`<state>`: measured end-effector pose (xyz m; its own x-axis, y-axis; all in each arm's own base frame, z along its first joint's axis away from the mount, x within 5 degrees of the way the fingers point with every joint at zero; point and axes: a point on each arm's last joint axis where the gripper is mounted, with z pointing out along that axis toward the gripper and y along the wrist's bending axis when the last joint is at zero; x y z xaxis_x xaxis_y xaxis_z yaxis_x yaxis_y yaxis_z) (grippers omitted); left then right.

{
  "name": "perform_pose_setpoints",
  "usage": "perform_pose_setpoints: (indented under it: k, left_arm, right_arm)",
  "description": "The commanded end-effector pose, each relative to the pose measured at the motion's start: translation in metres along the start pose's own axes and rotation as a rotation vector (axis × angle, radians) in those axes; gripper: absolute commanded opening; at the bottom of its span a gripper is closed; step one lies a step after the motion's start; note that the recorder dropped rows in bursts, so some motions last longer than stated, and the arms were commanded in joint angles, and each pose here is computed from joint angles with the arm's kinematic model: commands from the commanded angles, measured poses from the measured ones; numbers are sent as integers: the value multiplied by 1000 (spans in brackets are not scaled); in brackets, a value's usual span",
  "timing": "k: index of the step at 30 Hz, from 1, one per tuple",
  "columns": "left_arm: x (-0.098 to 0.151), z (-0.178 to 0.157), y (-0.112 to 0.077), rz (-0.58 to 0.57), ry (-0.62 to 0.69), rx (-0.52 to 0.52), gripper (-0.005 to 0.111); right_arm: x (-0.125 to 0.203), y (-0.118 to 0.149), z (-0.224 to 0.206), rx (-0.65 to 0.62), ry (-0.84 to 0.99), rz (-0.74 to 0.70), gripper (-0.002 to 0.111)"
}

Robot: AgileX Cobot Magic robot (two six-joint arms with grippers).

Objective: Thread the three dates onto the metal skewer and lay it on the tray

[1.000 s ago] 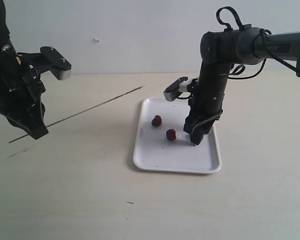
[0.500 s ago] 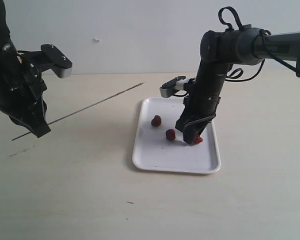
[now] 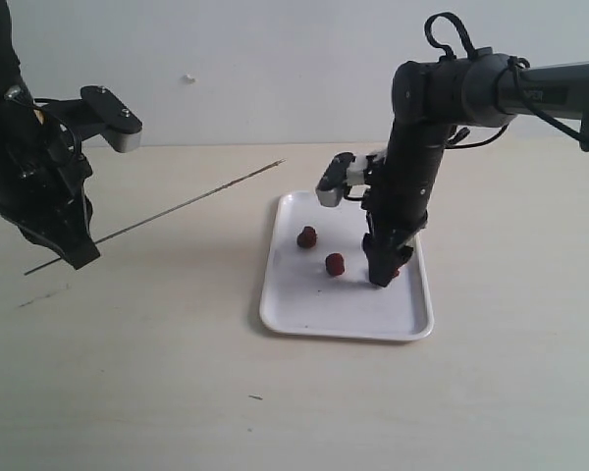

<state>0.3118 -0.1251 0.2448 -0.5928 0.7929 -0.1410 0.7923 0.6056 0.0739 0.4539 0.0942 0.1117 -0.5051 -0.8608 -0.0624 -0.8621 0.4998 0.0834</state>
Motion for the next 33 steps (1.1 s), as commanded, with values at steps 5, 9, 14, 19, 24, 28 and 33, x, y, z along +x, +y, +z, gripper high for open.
perform_pose_setpoints:
  k: [5, 9, 14, 19, 24, 28, 33]
  left_arm:
    - [-1, 0, -1, -15, -11, 8, 0]
    - [-1, 0, -1, -15, -11, 8, 0]
    - [-1, 0, 0, -13, -13, 6, 0]
    - [-2, 0, 0, -13, -21, 2, 0]
    - [-2, 0, 0, -13, -26, -1, 0]
    - [-2, 0, 0, -13, -26, -1, 0]
    - [-2, 0, 0, -13, -28, -2, 0]
  right_arm:
    - [7, -5, 8, 35, 91, -422, 62]
    - [7, -5, 8, 31, 89, -487, 62]
    - [7, -6, 7, 35, 98, -493, 62]
    - [8, -1, 7, -16, 97, -456, 62]
    - [9, -2, 5, 15, 97, -160, 65]
    - [8, -3, -1, 50, 84, 49, 72]
    - [7, -3, -6, 72, 63, 326, 72]
